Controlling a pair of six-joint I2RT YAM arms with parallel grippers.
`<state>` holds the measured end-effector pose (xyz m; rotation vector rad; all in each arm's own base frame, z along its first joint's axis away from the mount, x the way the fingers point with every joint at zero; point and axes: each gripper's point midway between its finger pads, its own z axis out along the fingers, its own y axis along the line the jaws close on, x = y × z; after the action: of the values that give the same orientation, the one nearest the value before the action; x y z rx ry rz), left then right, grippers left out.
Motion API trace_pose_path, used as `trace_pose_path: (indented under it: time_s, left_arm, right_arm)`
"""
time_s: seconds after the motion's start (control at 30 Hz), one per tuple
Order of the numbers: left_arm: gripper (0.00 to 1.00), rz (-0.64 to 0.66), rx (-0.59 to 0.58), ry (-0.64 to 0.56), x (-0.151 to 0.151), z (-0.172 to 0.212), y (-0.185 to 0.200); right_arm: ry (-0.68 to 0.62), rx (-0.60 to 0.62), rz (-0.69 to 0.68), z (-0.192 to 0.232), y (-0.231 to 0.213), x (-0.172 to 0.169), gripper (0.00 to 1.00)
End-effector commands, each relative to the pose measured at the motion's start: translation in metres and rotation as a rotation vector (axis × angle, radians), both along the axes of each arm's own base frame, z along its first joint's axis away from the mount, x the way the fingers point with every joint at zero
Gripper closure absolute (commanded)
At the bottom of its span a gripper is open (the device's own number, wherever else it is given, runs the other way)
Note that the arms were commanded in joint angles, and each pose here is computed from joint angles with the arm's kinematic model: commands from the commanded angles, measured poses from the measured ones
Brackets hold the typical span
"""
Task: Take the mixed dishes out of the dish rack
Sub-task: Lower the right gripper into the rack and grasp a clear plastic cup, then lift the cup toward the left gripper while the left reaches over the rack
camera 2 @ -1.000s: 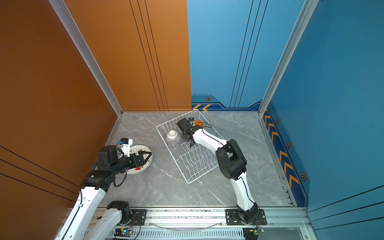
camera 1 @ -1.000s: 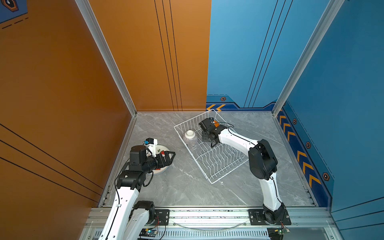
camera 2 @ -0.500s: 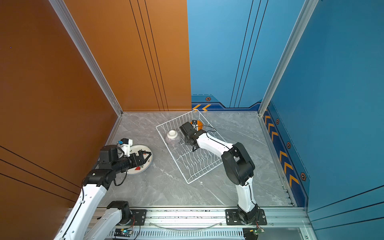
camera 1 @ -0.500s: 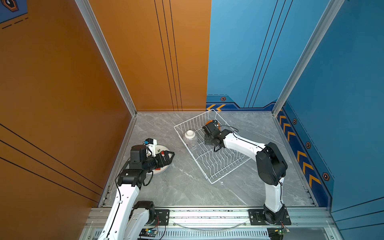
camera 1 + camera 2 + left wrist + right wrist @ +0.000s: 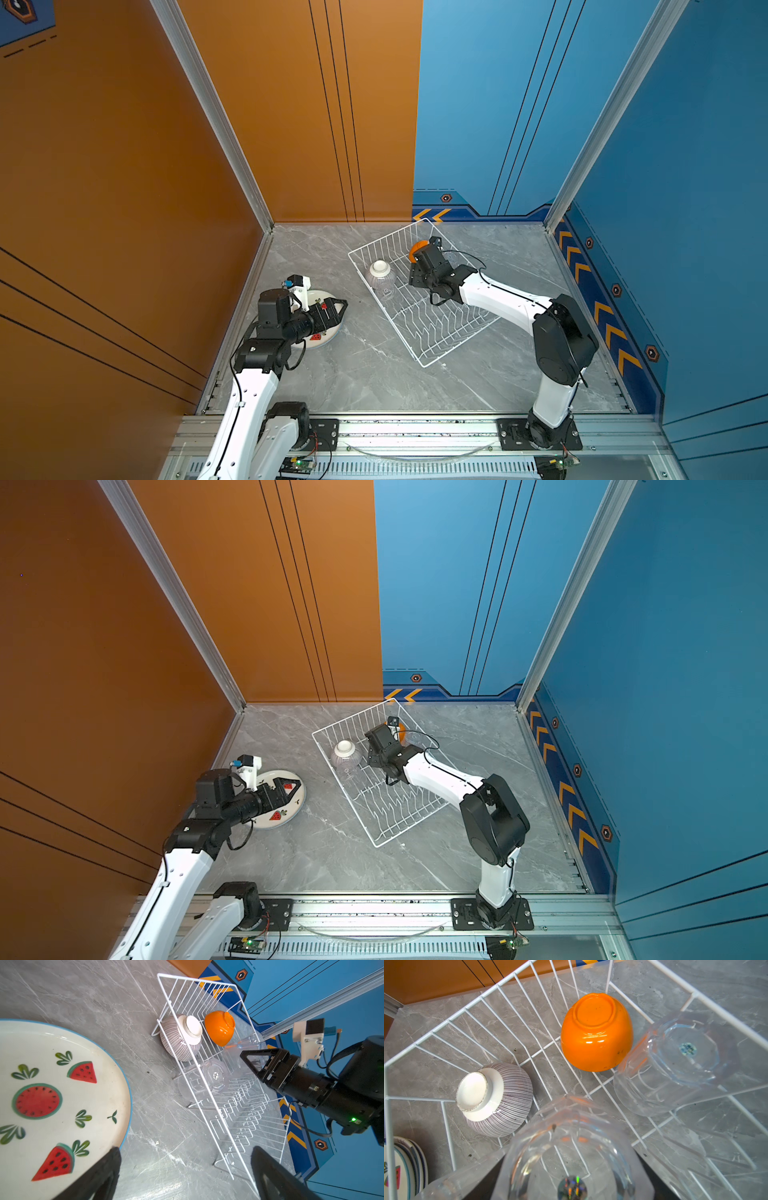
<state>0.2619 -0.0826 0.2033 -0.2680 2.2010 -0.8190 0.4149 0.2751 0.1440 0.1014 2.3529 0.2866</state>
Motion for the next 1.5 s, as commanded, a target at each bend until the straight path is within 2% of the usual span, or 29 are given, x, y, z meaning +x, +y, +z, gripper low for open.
trace_pose_path:
  time_s: [0.0, 0.1, 0.2, 0.4, 0.57, 0.83, 1.07, 1.3, 1.47]
  left_arm:
    - [0.02, 0.006, -0.105, -0.084, 0.007, 0.017, -0.014]
    - [0.02, 0.011, -0.158, -0.157, 0.013, 0.030, -0.025]
    - [0.02, 0.005, -0.152, -0.190, 0.016, 0.040, -0.036]
    - [0.02, -0.053, -0.155, -0.239, 0.023, 0.050, -0.064]
    - [0.02, -0.132, -0.217, -0.302, 0.029, 0.061, -0.093]
    - [0.00, -0.221, -0.213, -0.395, 0.041, 0.069, -0.124]
    - [0.12, -0.285, -0.214, -0.475, 0.053, 0.081, -0.141]
    - [0.30, -0.371, -0.253, -0.564, 0.055, 0.102, -0.158]
    - [0.35, -0.458, -0.263, -0.594, 0.047, 0.110, -0.176]
  right_arm:
    - [-0.063, 0.138, 0.030, 0.035, 0.012, -0.005, 0.47]
    - [-0.075, 0.223, 0.052, 0.047, 0.012, -0.011, 0.47]
    - [-0.094, 0.292, 0.065, 0.061, 0.011, -0.017, 0.47]
    - [-0.116, 0.455, 0.119, 0.086, 0.018, -0.031, 0.47]
    - [-0.140, 0.591, 0.163, 0.110, 0.025, -0.044, 0.47]
    - [-0.161, 0.685, 0.207, 0.133, 0.032, -0.064, 0.47]
    - [-0.176, 0.726, 0.217, 0.145, 0.030, -0.074, 0.47]
    - [-0.167, 0.766, 0.272, 0.154, 0.043, -0.089, 0.47]
    - [-0.171, 0.789, 0.290, 0.159, 0.046, -0.092, 0.48]
